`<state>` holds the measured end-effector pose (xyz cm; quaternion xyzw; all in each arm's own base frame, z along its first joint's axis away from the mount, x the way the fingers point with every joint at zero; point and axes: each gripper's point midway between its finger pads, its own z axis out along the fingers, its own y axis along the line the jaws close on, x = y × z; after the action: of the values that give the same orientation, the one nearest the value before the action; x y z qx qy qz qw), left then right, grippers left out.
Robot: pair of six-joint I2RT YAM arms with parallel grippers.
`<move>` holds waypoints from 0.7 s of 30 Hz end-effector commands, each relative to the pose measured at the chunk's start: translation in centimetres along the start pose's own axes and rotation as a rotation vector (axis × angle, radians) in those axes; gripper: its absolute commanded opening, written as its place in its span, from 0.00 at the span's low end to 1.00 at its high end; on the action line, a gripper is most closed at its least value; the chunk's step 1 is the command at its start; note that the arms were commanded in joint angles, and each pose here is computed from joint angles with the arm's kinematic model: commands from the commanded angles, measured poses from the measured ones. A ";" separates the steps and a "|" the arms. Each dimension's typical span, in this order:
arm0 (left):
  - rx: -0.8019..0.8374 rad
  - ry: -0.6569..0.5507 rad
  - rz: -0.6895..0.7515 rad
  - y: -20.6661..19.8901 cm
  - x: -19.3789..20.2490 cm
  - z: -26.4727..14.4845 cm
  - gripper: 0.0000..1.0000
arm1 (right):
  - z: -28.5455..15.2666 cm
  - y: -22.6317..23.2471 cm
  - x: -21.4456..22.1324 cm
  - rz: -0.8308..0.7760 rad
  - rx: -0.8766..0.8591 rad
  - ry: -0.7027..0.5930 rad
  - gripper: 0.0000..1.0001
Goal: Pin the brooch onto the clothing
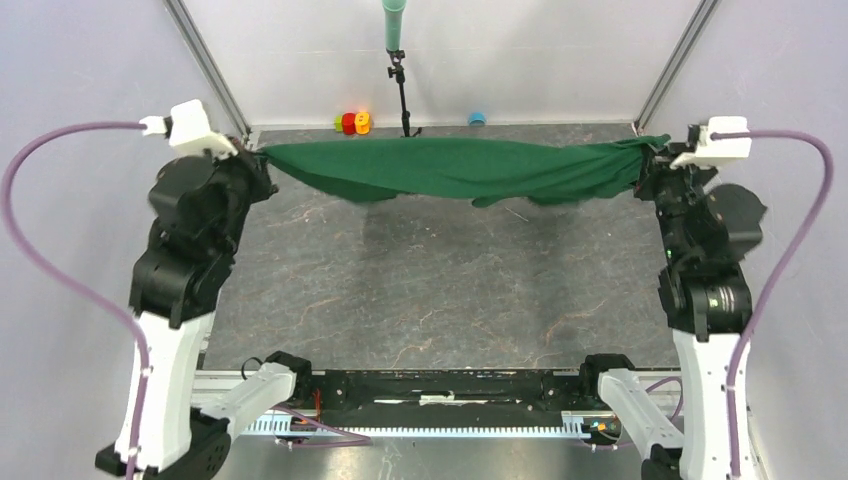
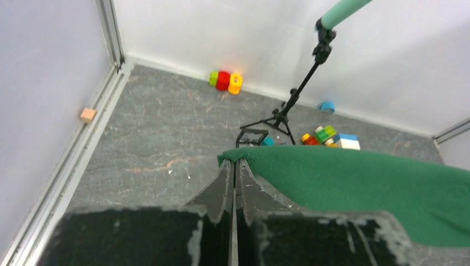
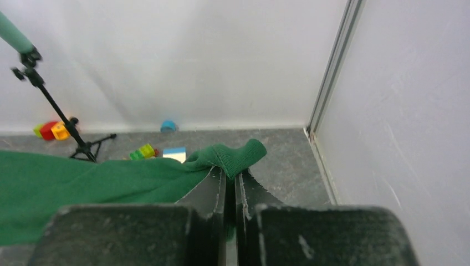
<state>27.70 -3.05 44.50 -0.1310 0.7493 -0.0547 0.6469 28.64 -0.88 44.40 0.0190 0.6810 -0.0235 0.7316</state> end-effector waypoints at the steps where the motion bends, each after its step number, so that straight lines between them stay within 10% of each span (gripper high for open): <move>1: 0.039 -0.192 0.030 1.0 -4.5 -4.0 0.02 | -4.7 -0.2 -7.8 -0.009 -0.015 -0.249 0.00; 14: 0.126 -0.320 0.002 2.2 -10.6 -13.8 0.02 | -13.9 -1.9 -14.6 -0.056 0.042 -0.433 0.00; 21: 0.058 0.043 0.009 -0.7 -0.2 -1.2 0.02 | -6.1 -4.4 -4.8 -0.014 0.220 -0.221 0.00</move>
<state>16.39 -0.55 55.63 -0.0985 0.6339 -0.1104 0.7591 15.33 -2.20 55.94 0.0297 0.5167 -0.0554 0.8539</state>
